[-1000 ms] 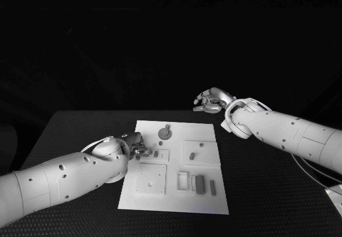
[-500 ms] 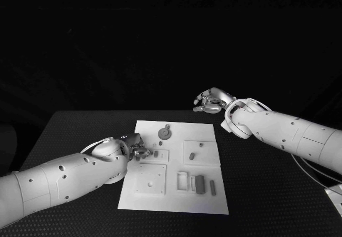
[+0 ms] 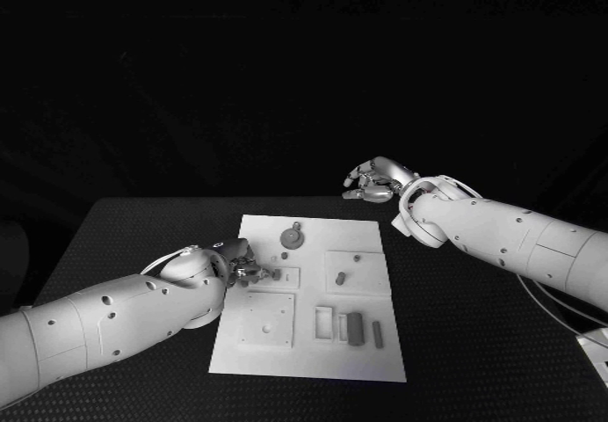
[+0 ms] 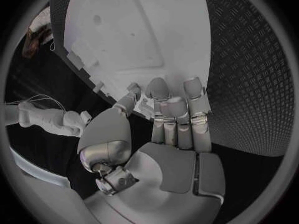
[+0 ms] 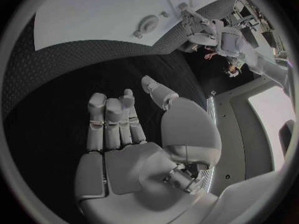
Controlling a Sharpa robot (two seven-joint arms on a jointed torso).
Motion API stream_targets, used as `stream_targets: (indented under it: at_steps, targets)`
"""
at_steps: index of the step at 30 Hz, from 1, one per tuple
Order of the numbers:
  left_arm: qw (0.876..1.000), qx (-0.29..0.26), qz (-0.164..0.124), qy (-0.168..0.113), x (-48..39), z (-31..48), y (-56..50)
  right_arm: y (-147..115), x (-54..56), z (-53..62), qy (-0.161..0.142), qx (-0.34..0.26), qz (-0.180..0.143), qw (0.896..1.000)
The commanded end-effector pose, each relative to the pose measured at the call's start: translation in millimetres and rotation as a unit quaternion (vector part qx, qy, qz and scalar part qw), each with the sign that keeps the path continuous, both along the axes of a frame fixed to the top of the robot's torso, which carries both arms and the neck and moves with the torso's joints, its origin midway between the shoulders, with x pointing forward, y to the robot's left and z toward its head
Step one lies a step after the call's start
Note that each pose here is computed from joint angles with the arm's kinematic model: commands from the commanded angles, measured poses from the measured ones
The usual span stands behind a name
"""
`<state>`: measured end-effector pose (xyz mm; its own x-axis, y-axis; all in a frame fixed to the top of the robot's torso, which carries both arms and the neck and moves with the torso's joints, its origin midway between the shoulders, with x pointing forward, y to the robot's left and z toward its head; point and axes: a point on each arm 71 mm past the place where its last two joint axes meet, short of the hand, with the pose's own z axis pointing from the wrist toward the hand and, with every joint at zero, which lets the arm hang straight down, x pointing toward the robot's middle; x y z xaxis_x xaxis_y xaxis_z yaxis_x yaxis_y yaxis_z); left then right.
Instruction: Assemble the parts on the task board
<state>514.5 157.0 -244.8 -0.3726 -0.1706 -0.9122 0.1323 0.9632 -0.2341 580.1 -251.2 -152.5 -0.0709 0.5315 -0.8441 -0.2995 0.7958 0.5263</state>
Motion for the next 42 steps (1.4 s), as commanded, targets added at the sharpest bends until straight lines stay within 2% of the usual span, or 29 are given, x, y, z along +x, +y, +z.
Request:
stream_targets:
  at_steps: [1, 10, 15, 26, 31, 36, 38, 42]
  targets:
    - [0.999, -0.034, 0.014, 0.005, -0.4, -2.7, 2.3, 1.3, -0.4, -0.8, 0.002, -0.001, 0.007, 1.0]
    - [0.993, -0.108, 0.037, 0.024, 1.5, -0.6, 3.2, 1.7, -0.4, -1.4, 0.002, -0.001, 0.008, 1.0]
    - [0.991, -0.125, 0.043, 0.029, 2.9, 1.6, 2.6, 1.9, -0.4, -1.7, 0.002, -0.001, 0.008, 1.0]
    - [0.987, -0.148, 0.056, -0.001, 14.5, 14.2, 10.2, 1.9, -0.5, -2.1, 0.003, -0.001, 0.008, 1.0]
    - [0.985, -0.168, 0.035, -0.013, 19.2, 17.2, 5.4, 2.9, -0.4, -2.2, 0.003, -0.001, 0.009, 1.0]
    - [0.984, -0.177, -0.013, -0.034, 24.9, 22.3, -3.4, 3.0, 0.2, -2.5, 0.003, -0.001, 0.008, 1.0]
    - [0.985, -0.16, -0.04, -0.052, 26.4, 24.7, -7.4, 3.0, 0.4, -2.6, 0.003, -0.001, 0.008, 1.0]
    - [0.985, -0.136, -0.076, -0.079, 29.2, 28.8, -15.2, 3.0, 0.8, -2.7, 0.003, -0.001, 0.008, 1.0]
